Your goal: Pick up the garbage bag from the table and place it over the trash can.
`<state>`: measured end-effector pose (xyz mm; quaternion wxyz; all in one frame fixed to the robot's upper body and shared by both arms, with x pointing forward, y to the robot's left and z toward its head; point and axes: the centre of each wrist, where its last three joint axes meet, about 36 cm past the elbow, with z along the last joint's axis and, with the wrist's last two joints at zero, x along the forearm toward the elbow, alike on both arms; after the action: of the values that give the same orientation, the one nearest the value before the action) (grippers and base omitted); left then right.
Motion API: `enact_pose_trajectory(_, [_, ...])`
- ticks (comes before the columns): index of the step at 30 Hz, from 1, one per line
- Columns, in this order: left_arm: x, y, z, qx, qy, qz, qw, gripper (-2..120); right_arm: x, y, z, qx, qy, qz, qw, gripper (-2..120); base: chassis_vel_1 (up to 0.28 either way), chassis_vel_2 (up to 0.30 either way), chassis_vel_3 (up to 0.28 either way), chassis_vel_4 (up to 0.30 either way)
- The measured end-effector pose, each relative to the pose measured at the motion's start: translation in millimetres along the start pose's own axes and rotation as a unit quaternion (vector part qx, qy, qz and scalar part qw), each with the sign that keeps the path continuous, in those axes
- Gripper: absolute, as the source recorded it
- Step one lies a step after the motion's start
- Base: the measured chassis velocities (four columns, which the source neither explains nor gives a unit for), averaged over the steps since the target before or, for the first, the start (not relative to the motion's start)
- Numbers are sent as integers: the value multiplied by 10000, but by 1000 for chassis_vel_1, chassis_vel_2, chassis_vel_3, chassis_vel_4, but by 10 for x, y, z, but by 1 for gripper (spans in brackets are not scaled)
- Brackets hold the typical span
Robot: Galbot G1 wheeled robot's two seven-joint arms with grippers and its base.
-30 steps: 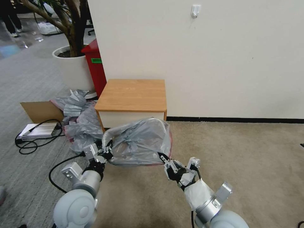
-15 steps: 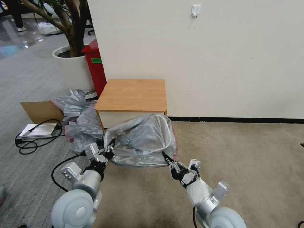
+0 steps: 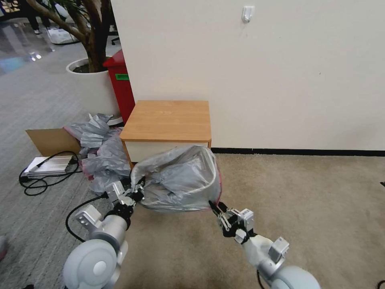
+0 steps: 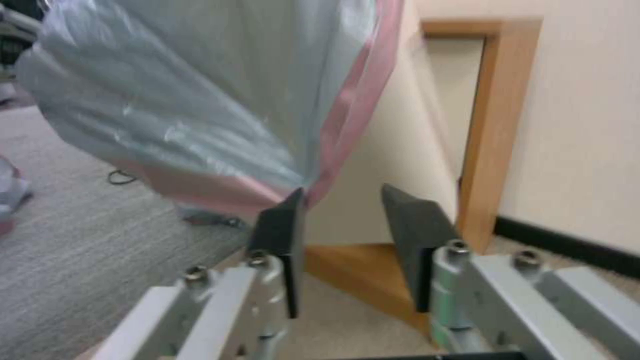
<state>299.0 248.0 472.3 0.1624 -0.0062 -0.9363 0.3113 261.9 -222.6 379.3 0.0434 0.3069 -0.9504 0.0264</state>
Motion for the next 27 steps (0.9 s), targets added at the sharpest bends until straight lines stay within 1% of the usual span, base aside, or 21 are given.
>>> enact_pose_trajectory(2, [-2,5,-6,10,1,-7,10000,3,5,-6,-30,0,-34,14,10000,40,0,0,0,0])
enact_pose_trajectory(3, [-4,11,-10,25,6,-13,10000,3,9,-17,-71,-39,-108,6,9999,45,0,0,0,0])
enact_pose_trajectory(4, [-5,16,-12,36,14,-16,10000,3,12,-26,-104,-105,-190,-29,9998,47,0,0,0,0])
enact_pose_trajectory(5, [-5,16,-12,36,14,-16,10000,3,12,-26,-104,-105,-190,-29,9998,47,0,0,0,0])
enact_pose_trajectory(6, [-9,23,-11,54,27,-20,10000,3,14,-33,-133,-179,-272,-68,9994,55,0,0,0,0])
enact_pose_trajectory(8, [-39,103,12,140,161,-13,9998,3,40,-93,-324,-669,-790,-235,9944,68,0,0,0,0])
enact_pose_trajectory(9, [-39,103,12,140,161,-13,9998,3,40,-93,-324,-669,-790,-235,9944,68,0,0,0,0])
enact_pose_trajectory(10, [-48,142,24,149,218,18,9996,3,49,-109,-389,-888,-955,-251,9911,72,0,0,0,0])
enact_pose_trajectory(11, [-58,187,37,152,270,72,9995,3,59,-131,-464,-1172,-1135,-246,9863,76,0,0,0,0])
enact_pose_trajectory(12, [-68,276,50,181,347,250,9989,3,55,-158,-595,-1857,-1492,-211,9710,80,0,0,0,0])
enact_pose_trajectory(13, [-64,333,45,254,411,425,9979,3,37,-167,-671,-2347,-1666,-136,9576,87,0,0,0,0])
enact_pose_trajectory(14, [-64,333,45,254,411,425,9979,3,37,-167,-671,-2347,-1666,-136,9576,87,0,0,0,0])
enact_pose_trajectory(16, [-58,415,43,414,498,732,9952,3,-6,-190,-730,-2986,-1791,-14,9374,93,0,0,0,0])
enact_pose_trajectory(17, [-58,461,44,504,524,885,9934,3,-43,-207,-697,-3327,-1796,27,9258,98,0,0,0,0])
enact_pose_trajectory(18, [-58,461,44,504,524,885,9934,3,-43,-207,-697,-3327,-1796,27,9258,98,0,0,0,0])
enact_pose_trajectory(19, [-57,479,43,547,533,951,9925,3,-60,-209,-668,-3477,-1776,45,9206,99,0,0,0,0])
enact_pose_trajectory(20, [-53,516,40,624,550,1114,9903,3,-103,-220,-577,-3816,-1718,94,9082,100,0,0,0,0])
enact_pose_trajectory(21, [-52,533,39,649,556,1191,9892,3,-128,-230,-523,-3960,-1702,103,9023,100,0,0,0,0])
enact_pose_trajectory(22, [-52,533,39,649,556,1191,9892,3,-128,-230,-523,-3960,-1702,103,9023,100,0,0,0,0])
enact_pose_trajectory(24, [-52,553,30,657,551,1265,9883,3,-164,-258,-427,-4092,-1699,70,8965,100,0,0,0,0])
enact_pose_trajectory(27, [-52,566,10,653,529,1287,9881,3,-177,-274,-340,-4030,-1704,-77,8992,100,0,0,0,0])
